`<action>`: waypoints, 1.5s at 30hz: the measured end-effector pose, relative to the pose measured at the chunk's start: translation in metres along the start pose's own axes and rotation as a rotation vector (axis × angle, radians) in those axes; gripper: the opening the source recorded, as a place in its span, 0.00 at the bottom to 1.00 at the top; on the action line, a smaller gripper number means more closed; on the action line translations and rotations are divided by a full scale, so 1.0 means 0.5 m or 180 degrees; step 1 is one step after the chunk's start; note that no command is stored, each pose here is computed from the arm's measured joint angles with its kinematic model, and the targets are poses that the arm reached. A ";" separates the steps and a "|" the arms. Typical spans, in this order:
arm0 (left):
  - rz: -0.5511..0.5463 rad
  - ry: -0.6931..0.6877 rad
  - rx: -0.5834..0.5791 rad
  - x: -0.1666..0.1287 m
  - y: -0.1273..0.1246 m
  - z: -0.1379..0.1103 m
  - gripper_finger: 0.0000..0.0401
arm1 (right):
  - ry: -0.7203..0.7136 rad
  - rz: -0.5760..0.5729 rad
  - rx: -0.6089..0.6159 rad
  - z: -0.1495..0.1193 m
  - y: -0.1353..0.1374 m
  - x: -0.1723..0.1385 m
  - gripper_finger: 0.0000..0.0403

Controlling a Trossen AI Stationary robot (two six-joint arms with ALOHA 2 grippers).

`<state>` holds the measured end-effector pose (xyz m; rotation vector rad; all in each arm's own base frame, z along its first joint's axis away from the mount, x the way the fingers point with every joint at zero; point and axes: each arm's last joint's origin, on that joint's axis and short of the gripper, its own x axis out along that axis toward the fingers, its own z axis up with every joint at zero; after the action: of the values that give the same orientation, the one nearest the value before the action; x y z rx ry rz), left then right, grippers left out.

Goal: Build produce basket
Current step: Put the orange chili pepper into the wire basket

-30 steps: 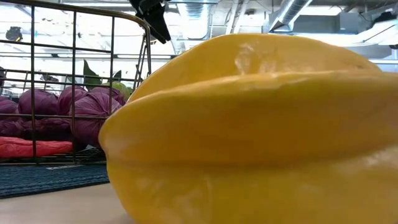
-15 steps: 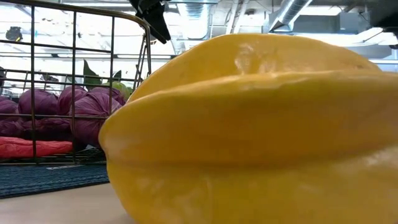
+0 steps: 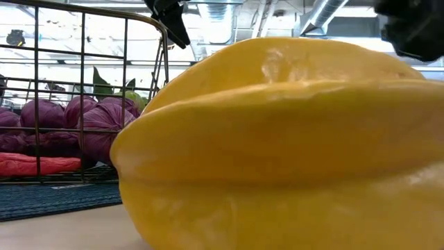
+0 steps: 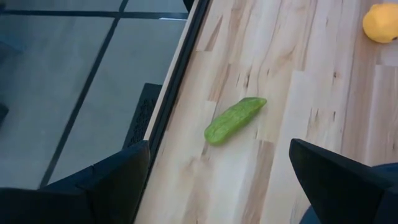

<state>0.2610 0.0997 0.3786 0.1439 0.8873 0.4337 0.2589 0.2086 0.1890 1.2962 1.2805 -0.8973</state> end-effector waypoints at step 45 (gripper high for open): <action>-0.0001 0.0002 0.0029 0.000 0.000 0.000 0.92 | 0.0471 -0.0303 -0.0332 0.084 0.048 0.036 0.40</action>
<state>0.2610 0.0997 0.3785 0.1519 0.8900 0.4294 0.2918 0.1740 0.1688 1.2462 1.4958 -0.8011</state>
